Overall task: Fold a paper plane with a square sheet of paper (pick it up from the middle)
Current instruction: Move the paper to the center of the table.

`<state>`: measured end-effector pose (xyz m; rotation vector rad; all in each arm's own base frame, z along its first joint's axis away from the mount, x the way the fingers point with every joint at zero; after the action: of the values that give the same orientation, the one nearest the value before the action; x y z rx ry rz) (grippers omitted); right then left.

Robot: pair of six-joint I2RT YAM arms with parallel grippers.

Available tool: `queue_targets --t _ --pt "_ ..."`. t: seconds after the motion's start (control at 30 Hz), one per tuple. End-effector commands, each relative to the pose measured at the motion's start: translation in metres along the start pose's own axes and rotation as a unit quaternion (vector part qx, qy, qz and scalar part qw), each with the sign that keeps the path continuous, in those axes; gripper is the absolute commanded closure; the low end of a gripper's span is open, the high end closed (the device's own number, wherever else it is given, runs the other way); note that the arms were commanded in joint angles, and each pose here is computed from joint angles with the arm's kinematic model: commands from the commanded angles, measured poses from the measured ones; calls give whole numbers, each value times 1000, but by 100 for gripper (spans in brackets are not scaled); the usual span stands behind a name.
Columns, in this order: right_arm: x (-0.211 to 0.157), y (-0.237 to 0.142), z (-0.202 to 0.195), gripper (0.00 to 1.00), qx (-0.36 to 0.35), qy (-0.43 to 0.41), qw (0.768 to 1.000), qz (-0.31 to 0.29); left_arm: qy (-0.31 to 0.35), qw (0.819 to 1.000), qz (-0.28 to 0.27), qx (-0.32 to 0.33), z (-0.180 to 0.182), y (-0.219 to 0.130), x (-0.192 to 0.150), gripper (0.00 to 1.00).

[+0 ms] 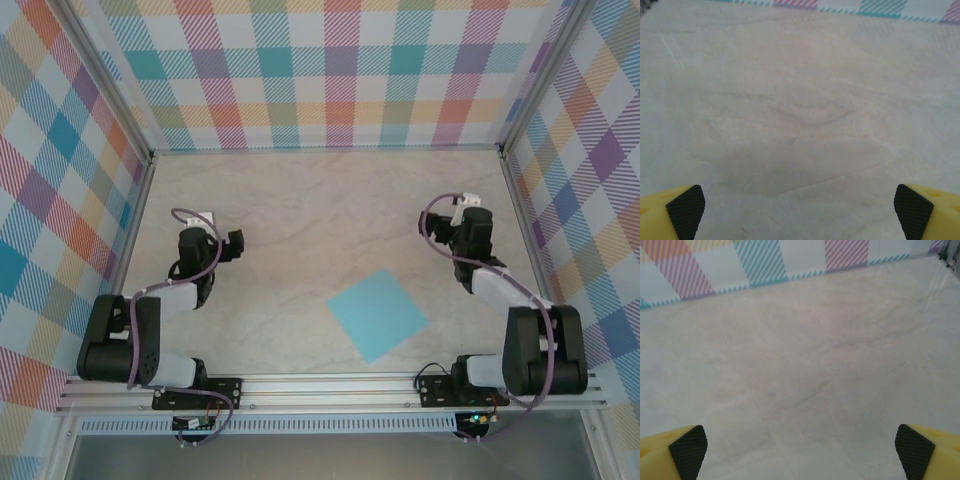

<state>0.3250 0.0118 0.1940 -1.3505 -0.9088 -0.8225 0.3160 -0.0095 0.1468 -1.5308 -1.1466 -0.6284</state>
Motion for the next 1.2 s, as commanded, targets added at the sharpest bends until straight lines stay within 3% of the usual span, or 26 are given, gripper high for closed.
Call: queue_targets --t 0.0,0.2,0.4,0.57,0.73,0.97,1.17 --pt "-7 -20 0 0 -10 123 986 116 -50 998 19 14 -6 -17 20 0" --pt "-21 -45 30 0 75 190 956 210 -150 987 61 13 -16 -54 41 0" --pt "-54 -73 75 1 72 81 943 314 -187 975 118 24 -17 -80 37 0" --pt "-82 -88 98 9 58 18 923 381 -195 969 148 27 -16 -86 28 0" --pt "-98 -82 120 18 46 -56 911 406 -192 967 166 38 -14 -80 21 0" --pt "-112 -61 152 17 14 -152 894 421 -195 961 191 42 -15 -71 16 0" --pt "-124 -42 174 16 10 -187 881 435 -191 960 202 42 -16 -66 15 0"
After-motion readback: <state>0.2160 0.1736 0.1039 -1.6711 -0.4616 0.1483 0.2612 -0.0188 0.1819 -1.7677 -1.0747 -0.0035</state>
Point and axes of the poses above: each hand's point on the last joint's axis, 136 mm out from that joint toward the fingers, its own y axis out along the fingers, its own z axis along the line the jaws close on, x = y × z, the point moved 8 cm from there along -y, back along the fingers, and after that the axes turned 13 degrees about -y, right-handed, at the moved point
